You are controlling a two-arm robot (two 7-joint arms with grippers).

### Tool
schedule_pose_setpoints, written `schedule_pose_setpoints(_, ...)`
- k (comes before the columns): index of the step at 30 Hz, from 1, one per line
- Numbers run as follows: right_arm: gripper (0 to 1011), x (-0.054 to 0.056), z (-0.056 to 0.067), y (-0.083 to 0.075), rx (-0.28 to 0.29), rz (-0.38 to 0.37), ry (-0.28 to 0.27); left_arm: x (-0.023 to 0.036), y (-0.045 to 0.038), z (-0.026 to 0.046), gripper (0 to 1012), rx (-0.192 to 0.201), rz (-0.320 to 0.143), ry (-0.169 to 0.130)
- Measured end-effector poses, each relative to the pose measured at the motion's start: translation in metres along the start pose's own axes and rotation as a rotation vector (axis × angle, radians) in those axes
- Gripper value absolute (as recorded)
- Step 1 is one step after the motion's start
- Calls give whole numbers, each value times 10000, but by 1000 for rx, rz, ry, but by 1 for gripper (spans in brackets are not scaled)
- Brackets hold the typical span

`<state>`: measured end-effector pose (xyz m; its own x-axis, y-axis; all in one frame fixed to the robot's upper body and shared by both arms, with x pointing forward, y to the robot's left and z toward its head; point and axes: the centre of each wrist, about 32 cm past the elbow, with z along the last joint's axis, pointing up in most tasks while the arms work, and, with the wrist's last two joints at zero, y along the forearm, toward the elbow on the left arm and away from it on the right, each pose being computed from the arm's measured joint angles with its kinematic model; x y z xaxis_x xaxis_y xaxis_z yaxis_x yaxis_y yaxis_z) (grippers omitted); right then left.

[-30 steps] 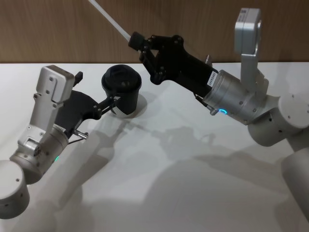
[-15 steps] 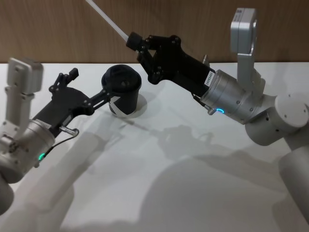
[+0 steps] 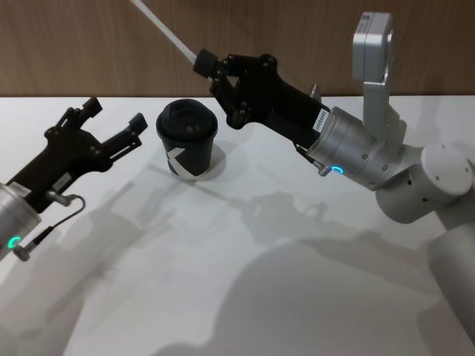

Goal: Pick up the straw with one hand, pass it to the other hand, and insert it into the cup.

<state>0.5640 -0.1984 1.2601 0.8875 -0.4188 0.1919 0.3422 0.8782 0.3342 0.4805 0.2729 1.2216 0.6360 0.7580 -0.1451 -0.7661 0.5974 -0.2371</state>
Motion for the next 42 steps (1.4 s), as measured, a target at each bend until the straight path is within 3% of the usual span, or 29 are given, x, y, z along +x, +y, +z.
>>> schedule_pose_setpoints(1, 1, 0, 0, 0, 0, 0, 0, 0, 0, 0, 1003, 0, 0, 0)
schedule_pose_setpoints(2, 1, 0, 0, 0, 0, 0, 0, 28, 27, 14, 1003, -13, -19, 25)
schedule_pose_setpoints(7, 1, 0, -1, 3, 0, 0, 0, 128, 103, 66, 1002, -54, -83, 93)
schedule_pose_setpoints(14, 1, 1, -3, 4, 0, 0, 1, 223, 133, 131, 1003, -108, -167, 152)
schedule_pose_setpoints(18, 1, 1, -4, 4, 0, 0, 1, 249, 121, 161, 1003, -132, -204, 169)
schedule_pose_setpoints(29, 1, 1, -4, 3, -1, 0, 1, 305, 7, 235, 1003, -199, -292, 236)
schedule_pose_setpoints(42, 0, 1, -3, 3, 0, 0, 1, 310, -175, 230, 1003, -220, -336, 308)
